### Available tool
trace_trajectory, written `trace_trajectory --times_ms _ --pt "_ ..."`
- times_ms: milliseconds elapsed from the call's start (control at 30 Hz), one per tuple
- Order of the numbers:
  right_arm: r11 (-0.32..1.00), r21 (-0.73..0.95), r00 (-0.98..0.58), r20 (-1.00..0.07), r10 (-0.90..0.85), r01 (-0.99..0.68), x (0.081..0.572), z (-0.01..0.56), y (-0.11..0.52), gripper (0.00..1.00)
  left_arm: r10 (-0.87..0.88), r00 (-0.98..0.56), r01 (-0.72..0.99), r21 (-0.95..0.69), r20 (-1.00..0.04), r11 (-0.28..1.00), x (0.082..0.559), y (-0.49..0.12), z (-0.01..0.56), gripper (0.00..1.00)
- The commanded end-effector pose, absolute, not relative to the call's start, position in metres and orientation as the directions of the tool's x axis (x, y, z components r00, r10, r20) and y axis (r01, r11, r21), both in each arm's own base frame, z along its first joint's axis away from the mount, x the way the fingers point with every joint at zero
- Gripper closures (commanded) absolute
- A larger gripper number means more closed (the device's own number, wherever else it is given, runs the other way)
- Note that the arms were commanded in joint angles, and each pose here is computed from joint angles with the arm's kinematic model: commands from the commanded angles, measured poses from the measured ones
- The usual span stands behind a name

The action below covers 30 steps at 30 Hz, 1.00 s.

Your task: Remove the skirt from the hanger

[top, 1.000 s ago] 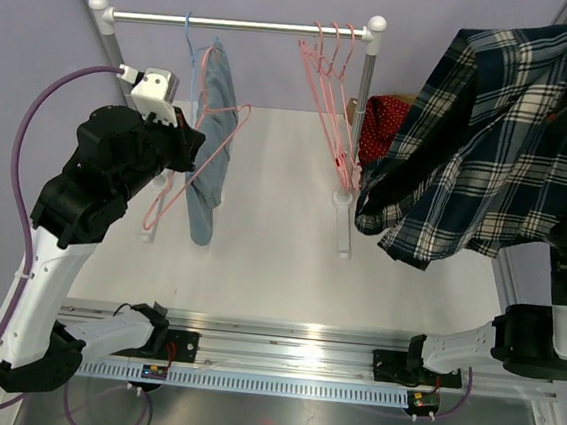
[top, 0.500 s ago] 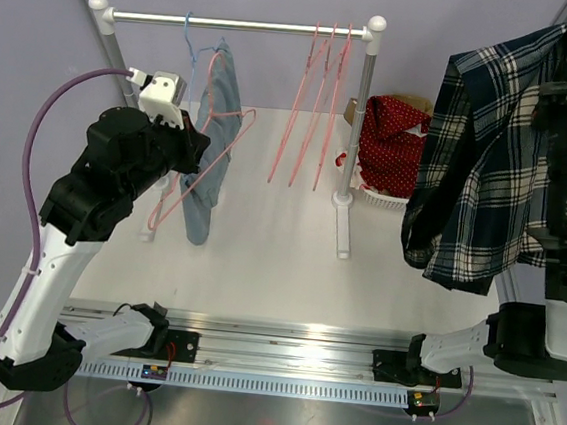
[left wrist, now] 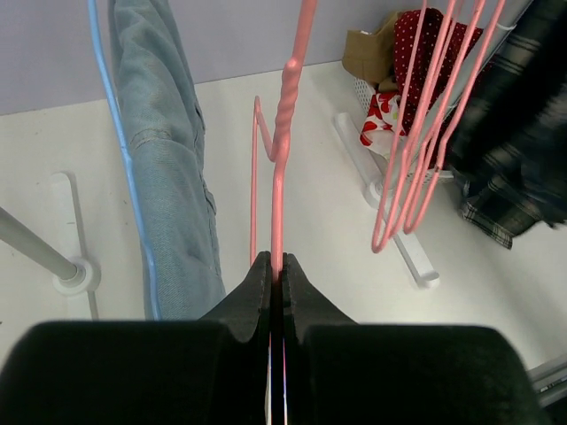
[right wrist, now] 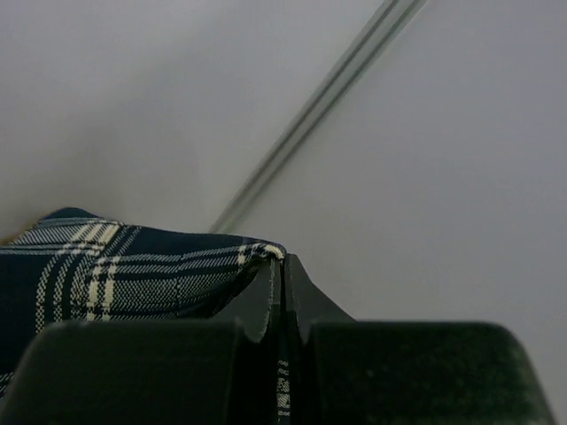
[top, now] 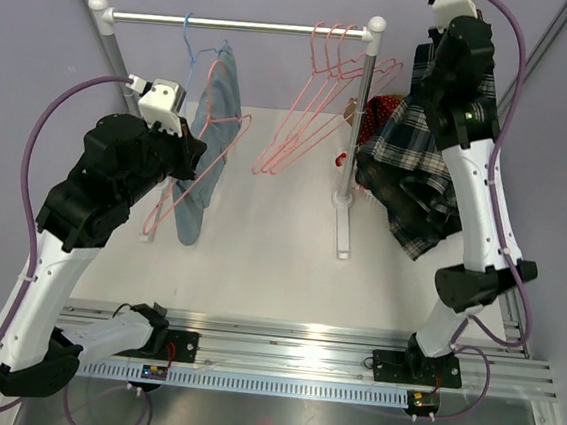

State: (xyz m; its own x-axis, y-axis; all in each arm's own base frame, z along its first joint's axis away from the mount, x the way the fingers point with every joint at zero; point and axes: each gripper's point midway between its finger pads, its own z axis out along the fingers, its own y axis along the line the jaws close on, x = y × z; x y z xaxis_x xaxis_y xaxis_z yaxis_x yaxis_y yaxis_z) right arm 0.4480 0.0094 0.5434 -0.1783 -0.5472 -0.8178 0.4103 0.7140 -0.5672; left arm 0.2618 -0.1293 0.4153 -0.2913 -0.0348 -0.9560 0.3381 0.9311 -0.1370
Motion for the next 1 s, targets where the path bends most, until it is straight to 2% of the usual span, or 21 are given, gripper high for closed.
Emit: trace_trajectory --times_ms 0,67,167,200,233,300,367,400,433,467,500,533,567,633,667,733,767,800,900,967 --pt "0.875 -0.123 0.294 -0.912 -0.286 0.468 0.416 0.654 0.011 1.00 -0.037 -0.232 0.369 -0.123 -0.972 0.921 0.260 -0.131 0.428 1.00" --pt "0.879 -0.103 0.347 -0.892 -0.289 0.466 0.430 0.665 0.019 1.00 -0.039 -0.233 0.370 -0.125 -0.972 0.921 0.263 -0.133 0.425 1.00" --pt "0.874 -0.116 0.352 -0.884 -0.308 0.472 0.472 0.644 0.022 1.00 -0.039 -0.228 0.371 -0.124 -0.973 0.920 0.268 -0.136 0.426 1.00" --pt "0.857 -0.128 0.301 -0.902 -0.310 0.499 0.499 0.620 0.005 1.00 -0.035 -0.233 0.372 -0.122 -0.972 0.920 0.271 -0.138 0.425 1.00" --pt "0.887 -0.064 0.316 -0.921 -0.229 0.458 0.517 0.605 0.003 1.00 -0.035 -0.234 0.374 -0.123 -0.972 0.919 0.273 -0.139 0.426 1.00" --pt "0.899 -0.094 0.176 -0.967 -0.185 0.428 0.560 0.541 -0.005 1.00 -0.041 -0.219 0.378 -0.124 -0.975 0.918 0.275 -0.141 0.436 1.00" --pt "0.897 -0.079 0.098 -0.986 -0.135 0.435 0.581 0.497 -0.013 1.00 -0.032 -0.221 0.373 -0.114 -0.975 0.921 0.283 -0.144 0.439 1.00" --pt "0.892 -0.115 0.011 -0.991 -0.133 0.437 0.594 0.456 -0.013 0.98 -0.041 -0.194 0.373 -0.112 -0.980 0.921 0.284 -0.143 0.454 1.00" --pt "0.895 -0.087 -0.014 -0.996 -0.090 0.436 0.599 0.436 -0.011 0.80 -0.033 -0.189 0.367 -0.102 -0.981 0.925 0.286 -0.142 0.458 1.00" --pt "0.902 -0.099 -0.073 -0.994 -0.076 0.420 0.601 0.415 -0.008 0.57 -0.025 -0.201 0.359 -0.097 -0.979 0.928 0.296 -0.146 0.456 1.00" --pt "0.921 -0.078 -0.175 -0.984 -0.011 0.382 0.598 0.366 0.001 0.01 -0.053 -0.149 0.357 -0.104 -0.987 0.928 0.302 -0.147 0.485 1.00" --pt "0.921 -0.070 -0.161 -0.987 -0.008 0.383 0.599 0.368 0.001 0.01 -0.054 -0.148 0.357 -0.104 -0.987 0.928 0.302 -0.147 0.485 1.00" --pt "0.923 -0.095 -0.231 -0.973 -0.007 0.373 0.595 0.331 0.002 0.01 -0.051 -0.155 0.356 -0.104 -0.987 0.929 0.310 -0.152 0.484 1.00" --pt "0.931 -0.029 -0.143 -0.989 0.025 0.363 0.577 0.355 0.004 0.01 -0.077 -0.114 0.360 -0.114 -0.990 0.926 0.313 -0.154 0.505 1.00" --pt "0.928 -0.042 -0.189 -0.981 0.031 0.369 0.567 0.328 0.001 0.01 -0.072 -0.128 0.360 -0.114 -0.989 0.926 0.324 -0.160 0.501 1.00" --pt "0.933 0.027 -0.122 -0.990 0.075 0.359 0.543 0.351 0.002 0.01 -0.091 -0.105 0.372 -0.124 -0.990 0.920 0.328 -0.164 0.516 1.00" --pt "0.936 0.025 -0.160 -0.983 0.086 0.350 0.533 0.332 0.003 0.01 -0.100 -0.099 0.377 -0.130 -0.990 0.917 0.331 -0.167 0.520 1.00" --pt "0.955 0.056 -0.134 -0.986 0.098 0.291 0.519 0.348 0.012 0.01 -0.101 -0.104 0.385 -0.133 -0.989 0.913 0.340 -0.175 0.519 1.00" --pt "0.988 0.069 -0.148 -0.985 0.090 0.139 0.488 0.339 0.033 0.00 -0.111 -0.099 0.395 -0.141 -0.989 0.908 0.357 -0.186 0.522 1.00" --pt "0.991 0.082 -0.117 -0.989 0.094 0.107 0.464 0.336 0.034 0.01 -0.119 -0.091 0.396 -0.145 -0.989 0.907 0.365 -0.191 0.527 1.00"
